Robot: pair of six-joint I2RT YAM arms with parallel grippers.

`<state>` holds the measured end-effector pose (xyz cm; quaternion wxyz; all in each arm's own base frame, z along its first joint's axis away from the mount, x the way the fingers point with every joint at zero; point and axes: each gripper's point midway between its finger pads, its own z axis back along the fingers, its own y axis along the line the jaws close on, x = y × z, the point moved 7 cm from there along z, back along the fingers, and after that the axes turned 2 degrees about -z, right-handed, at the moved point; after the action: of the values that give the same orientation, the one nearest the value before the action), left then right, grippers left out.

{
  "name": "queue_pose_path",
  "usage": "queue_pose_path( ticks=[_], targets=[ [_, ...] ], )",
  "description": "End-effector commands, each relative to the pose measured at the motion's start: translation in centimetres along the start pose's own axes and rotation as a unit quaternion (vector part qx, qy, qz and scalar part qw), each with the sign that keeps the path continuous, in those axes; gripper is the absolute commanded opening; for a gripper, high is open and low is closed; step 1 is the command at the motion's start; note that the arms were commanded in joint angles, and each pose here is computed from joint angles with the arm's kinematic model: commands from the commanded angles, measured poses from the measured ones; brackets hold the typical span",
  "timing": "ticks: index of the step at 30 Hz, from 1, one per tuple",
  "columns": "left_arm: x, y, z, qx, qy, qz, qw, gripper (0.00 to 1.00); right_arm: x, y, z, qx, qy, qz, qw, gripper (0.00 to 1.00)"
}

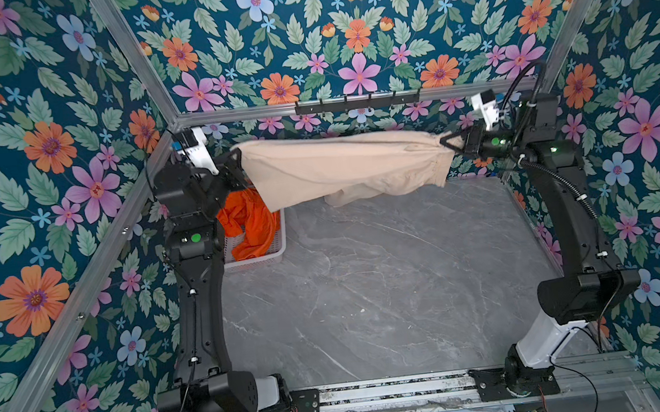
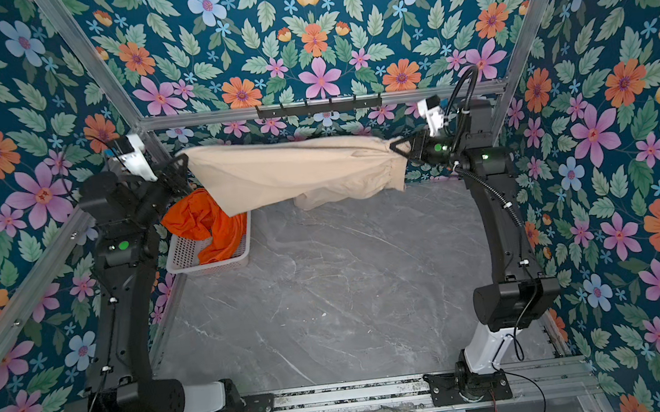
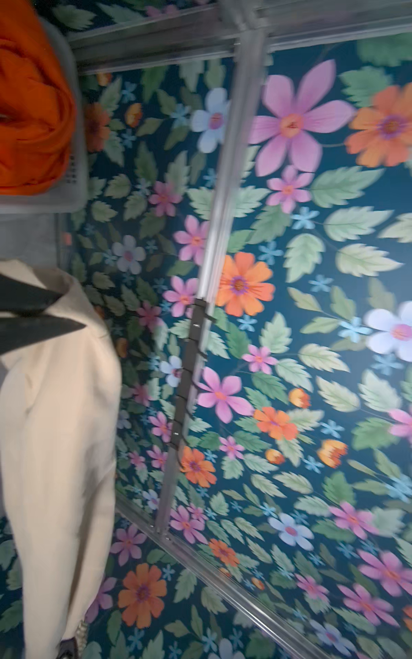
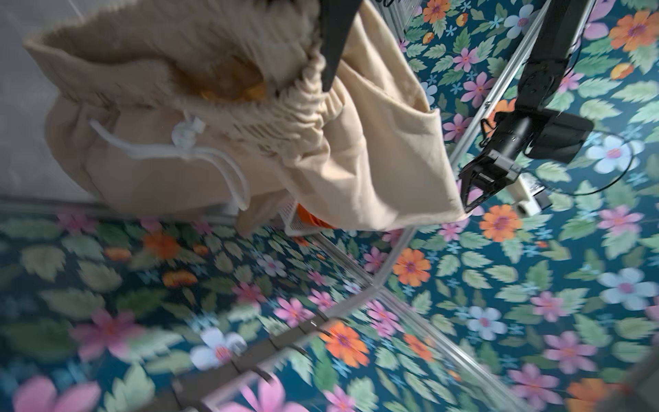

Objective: Fold and stack the shorts
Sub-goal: 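Lower the stretched shorts onto the table with both grippers, then release the shorts and pull both grippers back toward the robot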

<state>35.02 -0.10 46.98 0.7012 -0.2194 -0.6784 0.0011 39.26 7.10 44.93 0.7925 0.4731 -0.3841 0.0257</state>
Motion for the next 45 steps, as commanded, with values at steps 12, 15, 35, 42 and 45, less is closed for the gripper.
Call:
queue_pose_path(
  ticks=[12, 15, 35, 42, 45],
  targets=[
    [-21.7, 3.8, 8.0, 0.113, 0.27, 0.124, 0.948, 0.0, -17.3, -11.9, 0.1, -0.12, 0.102, -0.157, 0.975, 0.03],
    [-24.4, 3.8, 10.1, 0.139, 0.325, 0.148, 0.924, 0.0, -19.9, -12.4, 0.8, -0.138, 0.116, -0.192, 0.965, 0.04],
    [-33.7, 2.8, 19.9, 0.283, 0.535, 0.273, 0.748, 0.0, -34.9, -15.1, 6.0, -0.316, 0.218, -0.374, 0.844, 0.26],
    [-31.5, 1.9, 19.5, 0.271, 0.52, 0.263, 0.766, 0.44, -31.9, -12.6, 8.0, -0.412, 0.203, -0.301, 0.836, 0.58],
    [-28.6, 1.3, 17.8, 0.247, 0.484, 0.264, 0.797, 0.47, -28.6, -10.5, 8.7, -0.418, 0.172, -0.254, 0.855, 0.58]
  ],
)
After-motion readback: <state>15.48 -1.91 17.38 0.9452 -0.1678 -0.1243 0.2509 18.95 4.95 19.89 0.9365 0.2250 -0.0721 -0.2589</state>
